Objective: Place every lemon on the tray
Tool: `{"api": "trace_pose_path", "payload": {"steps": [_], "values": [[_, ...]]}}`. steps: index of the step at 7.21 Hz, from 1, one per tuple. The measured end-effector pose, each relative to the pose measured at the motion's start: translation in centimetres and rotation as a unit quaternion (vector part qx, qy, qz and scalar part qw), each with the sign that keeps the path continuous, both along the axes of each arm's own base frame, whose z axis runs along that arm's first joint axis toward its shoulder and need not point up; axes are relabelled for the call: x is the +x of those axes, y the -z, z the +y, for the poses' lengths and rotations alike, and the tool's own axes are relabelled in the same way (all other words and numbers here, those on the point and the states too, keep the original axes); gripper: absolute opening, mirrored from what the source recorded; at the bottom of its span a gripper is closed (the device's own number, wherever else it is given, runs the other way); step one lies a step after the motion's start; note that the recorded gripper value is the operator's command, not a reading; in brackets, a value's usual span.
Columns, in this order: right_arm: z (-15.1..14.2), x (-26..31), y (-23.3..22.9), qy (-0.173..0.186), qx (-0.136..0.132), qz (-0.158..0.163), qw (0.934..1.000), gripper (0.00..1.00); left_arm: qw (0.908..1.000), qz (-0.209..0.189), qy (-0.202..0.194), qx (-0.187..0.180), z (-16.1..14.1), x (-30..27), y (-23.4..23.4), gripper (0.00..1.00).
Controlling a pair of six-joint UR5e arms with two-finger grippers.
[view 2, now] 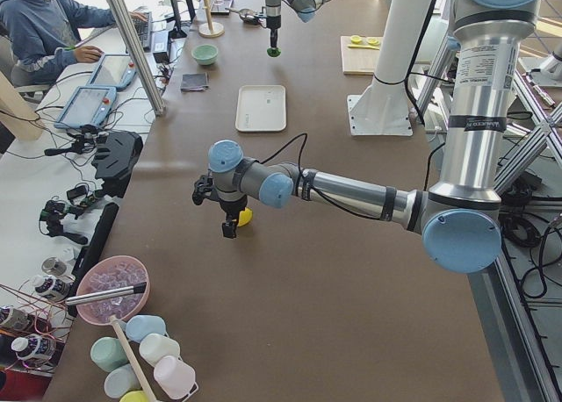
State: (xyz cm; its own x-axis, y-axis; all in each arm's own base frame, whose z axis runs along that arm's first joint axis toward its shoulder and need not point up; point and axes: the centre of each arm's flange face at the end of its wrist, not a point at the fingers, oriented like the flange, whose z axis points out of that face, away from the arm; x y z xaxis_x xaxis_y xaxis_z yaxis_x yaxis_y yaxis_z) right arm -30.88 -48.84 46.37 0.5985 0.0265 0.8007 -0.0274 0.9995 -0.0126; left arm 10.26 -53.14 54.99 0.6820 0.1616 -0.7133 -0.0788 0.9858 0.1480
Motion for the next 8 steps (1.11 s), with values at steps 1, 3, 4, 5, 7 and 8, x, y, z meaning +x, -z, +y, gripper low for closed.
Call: {"api": "trace_pose_path", "payload": {"steps": [1, 3, 4, 5, 7, 8], "values": [[-0.5, -1.6, 3.4, -0.005, 0.001, -0.018, 0.9998, 0.0, 0.9999, 0.003, 0.003, -0.01, -0.6, 1.7, 0.9, 0.97], [-0.1, -7.4, 10.0, -0.027, -0.014, -0.037, 0.9988, 0.0, 0.9991, 0.006, 0.014, -0.04, -2.6, 5.0, 1.7, 0.97], [0.4, -10.6, 12.7, -0.036, -0.016, -0.041, 0.9984, 0.0, 0.9978, 0.009, 0.029, -0.06, -3.9, 6.4, 2.1, 0.97], [0.3, -13.3, 14.9, -0.039, -0.013, -0.043, 0.9982, 0.0, 0.9962, 0.014, 0.043, -0.075, -4.7, 7.9, 2.0, 0.97], [-0.1, -17.5, 18.0, -0.044, 0.003, -0.043, 0.9981, 0.0, 0.9929, 0.031, 0.068, -0.093, -4.9, 10.6, 1.1, 0.97], [0.1, -18.6, 18.9, -0.045, 0.01, -0.043, 0.998, 0.0, 0.9919, 0.035, 0.072, -0.098, -4.6, 11.3, 0.5, 0.97]]}}
